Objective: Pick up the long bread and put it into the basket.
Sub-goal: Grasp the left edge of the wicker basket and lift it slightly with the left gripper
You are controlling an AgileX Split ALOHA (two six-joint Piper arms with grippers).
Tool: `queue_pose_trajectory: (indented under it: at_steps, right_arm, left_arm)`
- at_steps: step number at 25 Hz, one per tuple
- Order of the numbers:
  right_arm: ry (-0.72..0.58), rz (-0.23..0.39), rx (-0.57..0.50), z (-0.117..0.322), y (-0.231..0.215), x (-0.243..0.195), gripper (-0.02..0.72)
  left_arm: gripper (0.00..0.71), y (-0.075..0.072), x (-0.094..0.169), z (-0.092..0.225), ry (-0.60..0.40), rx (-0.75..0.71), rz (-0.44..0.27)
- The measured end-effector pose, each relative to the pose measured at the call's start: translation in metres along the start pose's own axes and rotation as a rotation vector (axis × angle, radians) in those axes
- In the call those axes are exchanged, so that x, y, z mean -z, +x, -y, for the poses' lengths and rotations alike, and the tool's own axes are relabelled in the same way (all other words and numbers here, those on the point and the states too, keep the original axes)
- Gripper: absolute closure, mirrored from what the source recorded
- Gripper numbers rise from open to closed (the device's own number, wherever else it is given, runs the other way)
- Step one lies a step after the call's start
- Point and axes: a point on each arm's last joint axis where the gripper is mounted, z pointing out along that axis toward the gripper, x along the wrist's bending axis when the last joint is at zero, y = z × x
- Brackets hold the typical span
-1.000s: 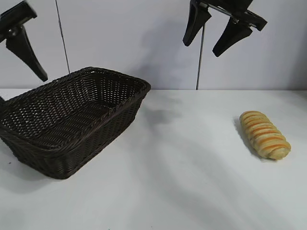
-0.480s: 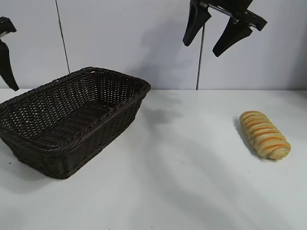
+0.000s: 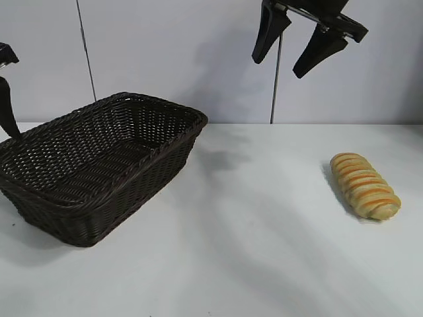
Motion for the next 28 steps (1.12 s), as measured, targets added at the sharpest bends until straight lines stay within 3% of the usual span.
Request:
queue_pose_trajectory:
  at_steps: [9, 15, 22, 28]
  right_arm:
    - [0.001, 0.001, 0.000, 0.000, 0.000, 0.000, 0.186]
    - [0.001, 0.001, 0.000, 0.000, 0.000, 0.000, 0.186]
    - [0.001, 0.001, 0.000, 0.000, 0.000, 0.000, 0.186]
    - [0.001, 0.001, 0.000, 0.000, 0.000, 0.000, 0.186]
  left_arm:
    - [0.202, 0.004, -0.050, -0.009, 0.037, 0.021, -0.069]
    - [0.210, 0.005, -0.063, -0.013, 0.020, 0.029, -0.066]
    - [0.474, 0.004, -0.063, -0.013, 0.017, 0.031, -0.063]
    - [0.597, 0.004, -0.063, -0.013, 0.017, 0.046, -0.060]
